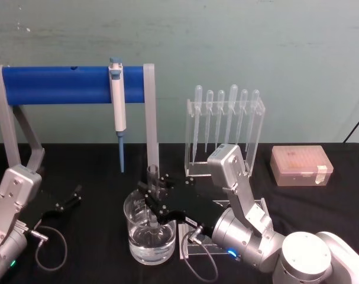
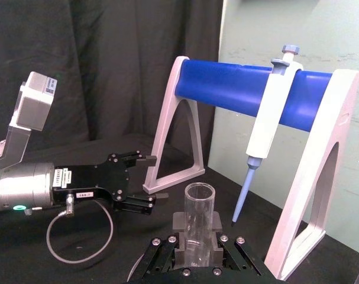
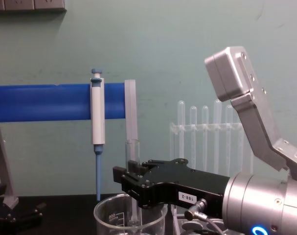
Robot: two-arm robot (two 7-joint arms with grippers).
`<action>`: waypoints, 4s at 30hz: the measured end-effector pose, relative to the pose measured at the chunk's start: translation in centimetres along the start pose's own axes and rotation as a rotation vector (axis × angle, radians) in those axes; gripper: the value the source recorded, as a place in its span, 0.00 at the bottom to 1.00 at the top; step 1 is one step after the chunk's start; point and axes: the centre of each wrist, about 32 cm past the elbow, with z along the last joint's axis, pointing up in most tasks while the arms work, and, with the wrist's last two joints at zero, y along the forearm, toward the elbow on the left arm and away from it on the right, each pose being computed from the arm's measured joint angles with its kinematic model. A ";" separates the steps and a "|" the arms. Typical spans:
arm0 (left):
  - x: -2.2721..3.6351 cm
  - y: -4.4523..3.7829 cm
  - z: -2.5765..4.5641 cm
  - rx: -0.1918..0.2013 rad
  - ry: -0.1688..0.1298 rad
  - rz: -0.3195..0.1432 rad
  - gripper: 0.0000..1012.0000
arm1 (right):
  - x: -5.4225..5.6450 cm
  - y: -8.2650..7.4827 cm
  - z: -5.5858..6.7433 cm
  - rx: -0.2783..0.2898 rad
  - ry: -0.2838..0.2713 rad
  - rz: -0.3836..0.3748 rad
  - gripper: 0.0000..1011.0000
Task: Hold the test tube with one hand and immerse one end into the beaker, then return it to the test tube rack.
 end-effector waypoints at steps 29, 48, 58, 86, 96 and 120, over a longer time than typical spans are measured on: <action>0.00 0.00 0.00 0.000 0.000 0.000 0.99 | 0.0 0.0 0.0 0.000 0.000 0.000 0.23; 0.00 0.00 0.00 0.000 0.000 0.000 0.99 | 0.0 -0.1 0.5 0.012 -0.004 0.002 0.23; 0.00 0.00 0.00 0.000 0.000 0.000 0.99 | 0.1 -0.8 4.9 0.064 -0.024 0.020 0.23; 0.00 0.00 0.00 0.000 0.000 0.000 0.99 | 3.3 -9.2 9.5 0.051 -0.026 -0.150 0.23; 0.00 0.00 0.00 0.000 0.000 0.000 0.99 | 2.5 -9.1 6.3 -0.001 -0.025 -0.170 0.23; 0.00 0.00 0.00 0.000 0.000 0.000 0.99 | 2.7 -8.4 4.0 -0.027 -0.021 -0.186 0.23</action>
